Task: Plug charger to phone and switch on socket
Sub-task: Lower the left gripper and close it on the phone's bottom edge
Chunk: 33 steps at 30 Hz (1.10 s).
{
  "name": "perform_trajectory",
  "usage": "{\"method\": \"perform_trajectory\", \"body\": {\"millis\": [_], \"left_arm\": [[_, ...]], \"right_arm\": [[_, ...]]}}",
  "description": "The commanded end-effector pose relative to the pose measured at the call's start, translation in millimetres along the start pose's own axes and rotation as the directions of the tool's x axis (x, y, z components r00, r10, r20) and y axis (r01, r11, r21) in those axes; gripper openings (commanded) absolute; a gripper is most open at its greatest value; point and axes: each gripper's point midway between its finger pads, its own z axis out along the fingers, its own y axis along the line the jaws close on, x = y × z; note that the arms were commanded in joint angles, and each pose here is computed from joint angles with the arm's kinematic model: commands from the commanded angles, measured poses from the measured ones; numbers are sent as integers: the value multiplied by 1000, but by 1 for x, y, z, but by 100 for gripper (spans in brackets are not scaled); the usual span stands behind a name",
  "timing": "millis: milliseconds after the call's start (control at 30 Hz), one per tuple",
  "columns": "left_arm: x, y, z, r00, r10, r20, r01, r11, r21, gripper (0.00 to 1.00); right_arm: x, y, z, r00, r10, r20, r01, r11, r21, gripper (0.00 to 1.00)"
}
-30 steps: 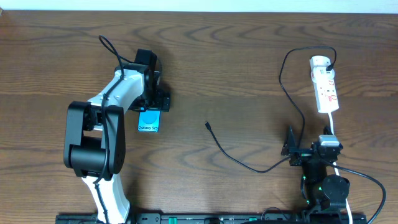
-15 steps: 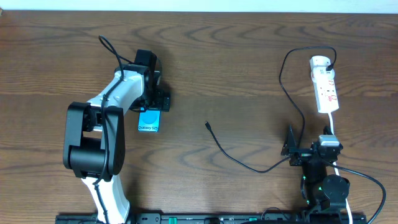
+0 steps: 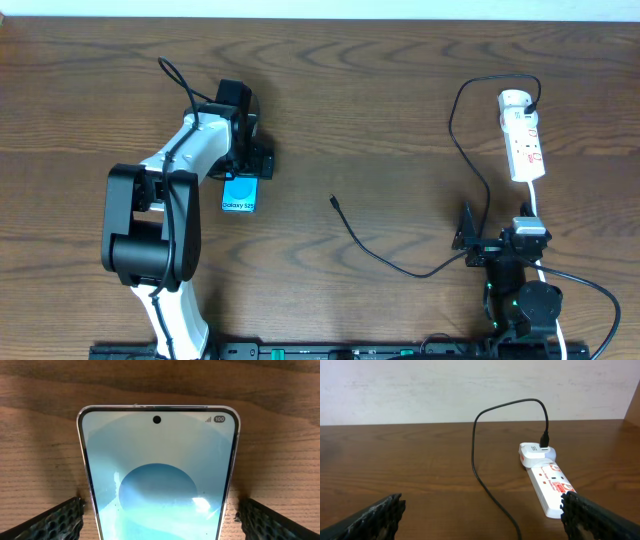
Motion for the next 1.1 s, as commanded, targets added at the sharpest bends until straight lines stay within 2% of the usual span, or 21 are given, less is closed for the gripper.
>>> {"method": "perform_trajectory", "body": {"millis": [0,500,700,967,1067], "left_arm": [[20,6,12,997,18,-71,-20,1000,-24,99],[25,6,11,996,18,-90,-20,999,-25,100],[25,6,11,996,18,-89,-20,999,-25,80],[25,6,11,996,18,-89,-20,999,-25,69],[25,6,11,996,18,-89,-20,999,-25,68]], "right_arm": [[0,-1,0,1000,9,1,-9,1000,6,99],[0,-1,0,1000,9,1,-9,1000,6,99],[0,-1,0,1000,9,1,-9,1000,6,99],[0,-1,0,1000,9,1,-9,1000,6,99],[0,-1,0,1000,9,1,-9,1000,6,99]]}}
